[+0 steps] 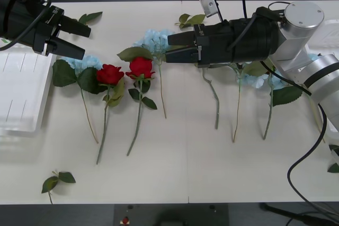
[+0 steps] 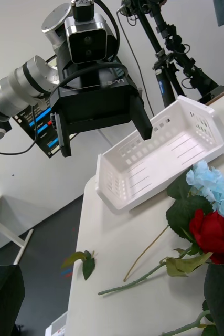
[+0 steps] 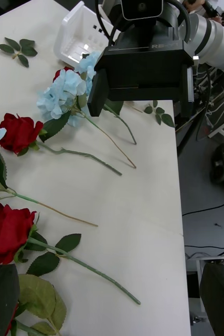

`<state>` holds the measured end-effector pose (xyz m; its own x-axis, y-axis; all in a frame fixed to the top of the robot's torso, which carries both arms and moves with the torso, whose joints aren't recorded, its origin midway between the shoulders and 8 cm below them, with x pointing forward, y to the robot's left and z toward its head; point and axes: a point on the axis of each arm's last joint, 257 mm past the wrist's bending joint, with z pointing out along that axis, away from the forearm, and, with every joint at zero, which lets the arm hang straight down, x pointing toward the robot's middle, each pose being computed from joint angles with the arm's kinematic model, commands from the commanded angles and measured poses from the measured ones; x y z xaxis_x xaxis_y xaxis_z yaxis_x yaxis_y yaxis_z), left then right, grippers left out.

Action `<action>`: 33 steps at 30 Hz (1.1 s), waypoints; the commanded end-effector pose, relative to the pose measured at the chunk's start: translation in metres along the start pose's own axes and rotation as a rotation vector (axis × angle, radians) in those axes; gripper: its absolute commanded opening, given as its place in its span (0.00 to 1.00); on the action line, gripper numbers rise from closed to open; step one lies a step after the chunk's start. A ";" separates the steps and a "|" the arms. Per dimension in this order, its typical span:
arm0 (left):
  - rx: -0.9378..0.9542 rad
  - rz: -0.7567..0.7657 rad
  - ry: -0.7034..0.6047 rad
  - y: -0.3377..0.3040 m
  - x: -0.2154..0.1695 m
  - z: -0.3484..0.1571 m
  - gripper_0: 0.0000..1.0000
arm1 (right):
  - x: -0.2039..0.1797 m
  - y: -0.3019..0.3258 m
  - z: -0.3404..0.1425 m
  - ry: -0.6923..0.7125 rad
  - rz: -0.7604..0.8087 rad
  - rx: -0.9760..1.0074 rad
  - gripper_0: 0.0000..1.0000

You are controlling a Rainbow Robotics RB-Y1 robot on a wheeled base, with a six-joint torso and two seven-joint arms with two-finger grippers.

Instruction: Put the red flowers into the right box and the blue flowers into the left box

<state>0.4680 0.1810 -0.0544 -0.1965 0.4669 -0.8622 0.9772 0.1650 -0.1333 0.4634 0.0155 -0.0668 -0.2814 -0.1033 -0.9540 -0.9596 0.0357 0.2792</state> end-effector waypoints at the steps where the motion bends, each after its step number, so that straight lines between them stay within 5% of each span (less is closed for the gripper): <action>1: -0.014 0.060 -0.003 0.000 -0.011 -0.007 1.00 | 0.027 -0.004 0.003 0.028 0.020 0.007 1.00; 8: -0.058 0.107 0.018 0.002 -0.020 -0.012 1.00 | -0.004 -0.007 -0.005 0.030 -0.013 0.019 1.00; 19: -0.174 0.153 0.160 0.030 0.007 -0.021 1.00 | -0.043 0.002 -0.041 0.239 0.401 0.112 1.00; 29: -0.375 -0.144 0.263 0.076 0.055 -0.064 1.00 | -0.016 0.001 -0.123 0.504 0.798 0.465 1.00; 33: -0.437 -0.283 0.275 0.087 0.073 -0.076 1.00 | -0.007 -0.020 -0.168 0.479 0.887 0.652 1.00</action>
<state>0.5241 0.2718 -0.1111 -0.4627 0.5918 -0.6600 0.8274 0.5556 -0.0818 0.4691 -0.1225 -0.0649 -0.9313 -0.2527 -0.2623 -0.3630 0.7007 0.6142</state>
